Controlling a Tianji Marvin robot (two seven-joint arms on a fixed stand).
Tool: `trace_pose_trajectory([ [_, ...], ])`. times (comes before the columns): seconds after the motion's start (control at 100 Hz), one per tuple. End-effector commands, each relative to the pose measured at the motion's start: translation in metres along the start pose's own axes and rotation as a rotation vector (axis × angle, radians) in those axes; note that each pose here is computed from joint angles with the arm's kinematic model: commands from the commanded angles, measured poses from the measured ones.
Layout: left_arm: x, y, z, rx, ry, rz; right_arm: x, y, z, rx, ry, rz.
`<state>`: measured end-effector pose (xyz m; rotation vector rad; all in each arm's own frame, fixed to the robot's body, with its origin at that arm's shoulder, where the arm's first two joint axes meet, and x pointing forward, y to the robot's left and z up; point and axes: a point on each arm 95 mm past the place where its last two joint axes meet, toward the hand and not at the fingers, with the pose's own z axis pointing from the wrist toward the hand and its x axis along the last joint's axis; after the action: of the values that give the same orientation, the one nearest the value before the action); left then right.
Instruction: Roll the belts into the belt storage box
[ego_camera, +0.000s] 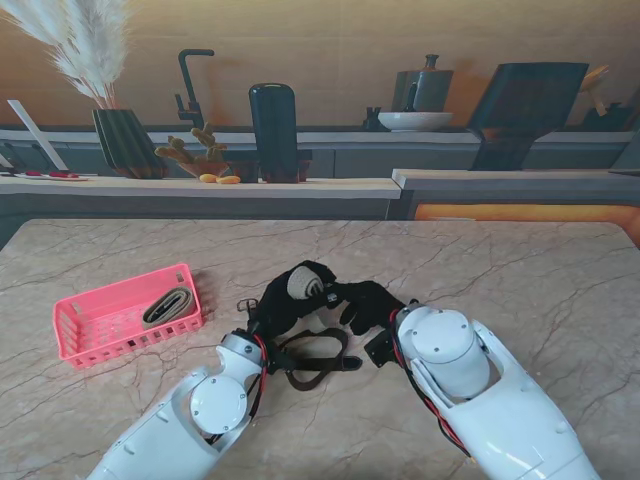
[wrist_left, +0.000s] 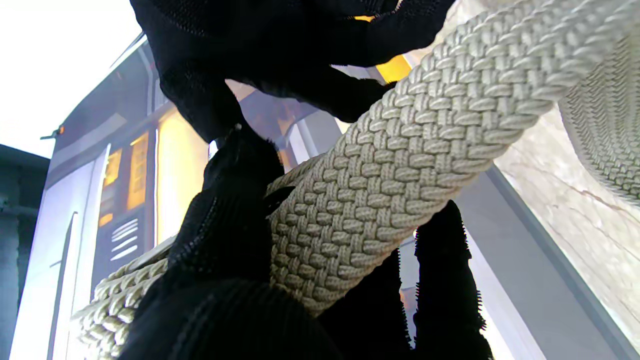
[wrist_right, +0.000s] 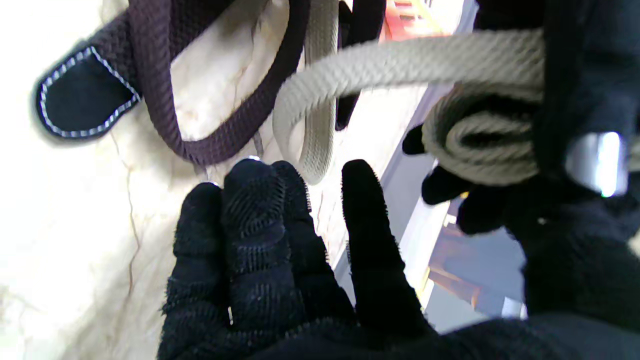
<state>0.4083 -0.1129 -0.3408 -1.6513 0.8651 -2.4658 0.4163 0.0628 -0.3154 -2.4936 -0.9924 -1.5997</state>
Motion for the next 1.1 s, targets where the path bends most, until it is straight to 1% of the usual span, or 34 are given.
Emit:
trace_pose_trajectory([
  [0.0,0.006,-0.001,0.003,0.022,-0.002,-0.026,-0.006,0.001,-0.004,-0.034,0.008,0.006],
  [0.05,0.006,-0.001,0.004,0.026,-0.014,-0.034,-0.006,0.004,-0.005,-0.067,0.037,-0.01],
  [0.13,0.004,-0.001,0.005,0.03,-0.031,-0.033,-0.005,0.007,-0.008,-0.122,0.108,-0.047],
  [0.29,0.002,-0.001,0.007,0.032,-0.045,-0.009,0.0,0.011,-0.012,-0.208,0.299,-0.185],
  [0.41,-0.001,-0.002,0.008,0.028,-0.056,0.013,0.006,0.01,-0.017,-0.243,0.431,-0.32],
  [0.52,-0.002,-0.002,0.009,0.022,-0.052,0.051,0.009,0.009,-0.022,-0.251,0.519,-0.468],
  [0.61,-0.003,-0.002,0.011,0.028,-0.041,0.093,0.014,0.005,-0.024,-0.272,0.562,-0.547],
  [0.77,-0.006,-0.003,0.012,0.024,-0.021,0.167,0.023,-0.003,-0.02,-0.333,0.623,-0.63],
  [0.83,-0.006,-0.003,0.013,0.026,-0.017,0.186,0.026,-0.006,-0.018,-0.341,0.633,-0.647],
  [0.98,-0.008,-0.004,0.014,0.013,-0.003,0.241,0.035,-0.014,-0.01,-0.353,0.648,-0.655],
  [1.09,-0.01,-0.004,0.015,0.007,0.004,0.268,0.041,-0.018,-0.006,-0.365,0.657,-0.687],
])
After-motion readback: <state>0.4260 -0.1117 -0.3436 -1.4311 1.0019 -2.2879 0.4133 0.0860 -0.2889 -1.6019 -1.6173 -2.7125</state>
